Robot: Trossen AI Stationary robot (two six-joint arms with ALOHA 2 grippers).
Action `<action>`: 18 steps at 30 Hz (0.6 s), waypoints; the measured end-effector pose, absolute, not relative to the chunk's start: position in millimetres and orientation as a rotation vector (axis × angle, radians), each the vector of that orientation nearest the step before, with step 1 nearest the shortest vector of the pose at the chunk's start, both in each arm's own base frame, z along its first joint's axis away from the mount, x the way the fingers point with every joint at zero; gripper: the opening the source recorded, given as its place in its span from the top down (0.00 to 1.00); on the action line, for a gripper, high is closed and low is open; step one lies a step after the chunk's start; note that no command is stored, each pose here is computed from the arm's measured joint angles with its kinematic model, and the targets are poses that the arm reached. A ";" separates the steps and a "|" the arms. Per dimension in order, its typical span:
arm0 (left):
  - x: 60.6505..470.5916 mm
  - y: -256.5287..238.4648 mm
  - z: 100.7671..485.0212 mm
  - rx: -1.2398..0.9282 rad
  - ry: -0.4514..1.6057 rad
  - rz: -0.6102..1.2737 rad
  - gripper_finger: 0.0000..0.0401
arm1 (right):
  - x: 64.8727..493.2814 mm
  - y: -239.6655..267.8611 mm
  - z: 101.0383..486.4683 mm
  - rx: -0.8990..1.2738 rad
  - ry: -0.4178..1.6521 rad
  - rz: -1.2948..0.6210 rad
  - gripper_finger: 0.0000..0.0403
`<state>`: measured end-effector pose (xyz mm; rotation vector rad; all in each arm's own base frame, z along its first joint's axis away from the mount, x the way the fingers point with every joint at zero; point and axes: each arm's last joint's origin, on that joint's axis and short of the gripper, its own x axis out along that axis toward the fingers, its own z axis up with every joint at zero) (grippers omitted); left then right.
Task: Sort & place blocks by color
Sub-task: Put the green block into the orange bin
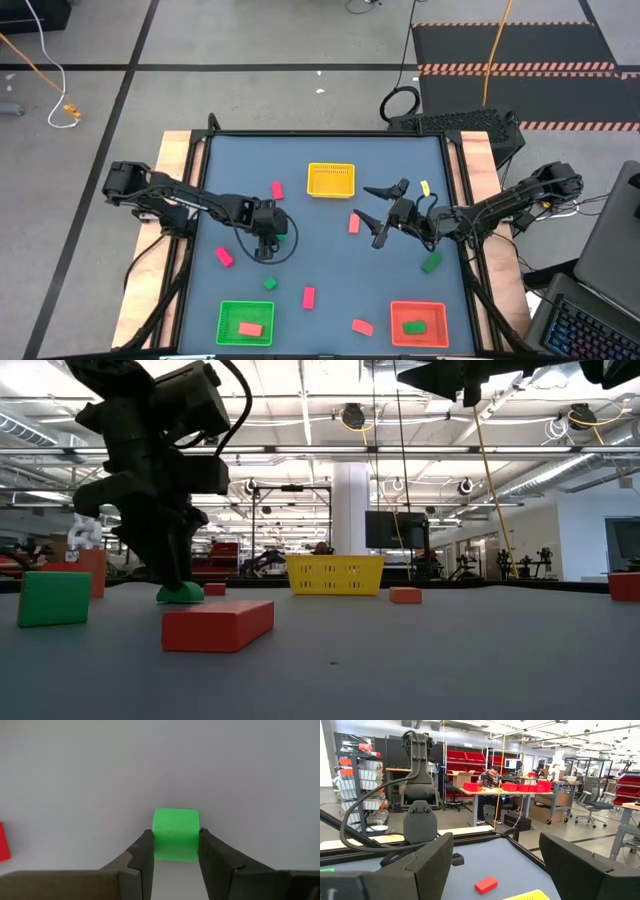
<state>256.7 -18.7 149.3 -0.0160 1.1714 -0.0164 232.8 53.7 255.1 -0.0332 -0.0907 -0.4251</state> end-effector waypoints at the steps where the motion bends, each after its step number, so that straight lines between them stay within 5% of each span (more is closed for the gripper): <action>1: 258.3 -18.3 151.5 -0.018 1.168 -0.015 0.70 | 232.8 53.7 255.2 -0.033 -0.091 -0.425 0.29; 8: 289.4 -7.0 196.3 0.033 1.022 0.019 0.70 | 232.4 53.5 258.3 -0.045 -0.116 -0.428 0.29; 18: 320.0 50.6 253.4 -0.001 0.743 0.316 0.70 | 231.8 53.4 261.4 -0.049 -0.141 -0.431 0.29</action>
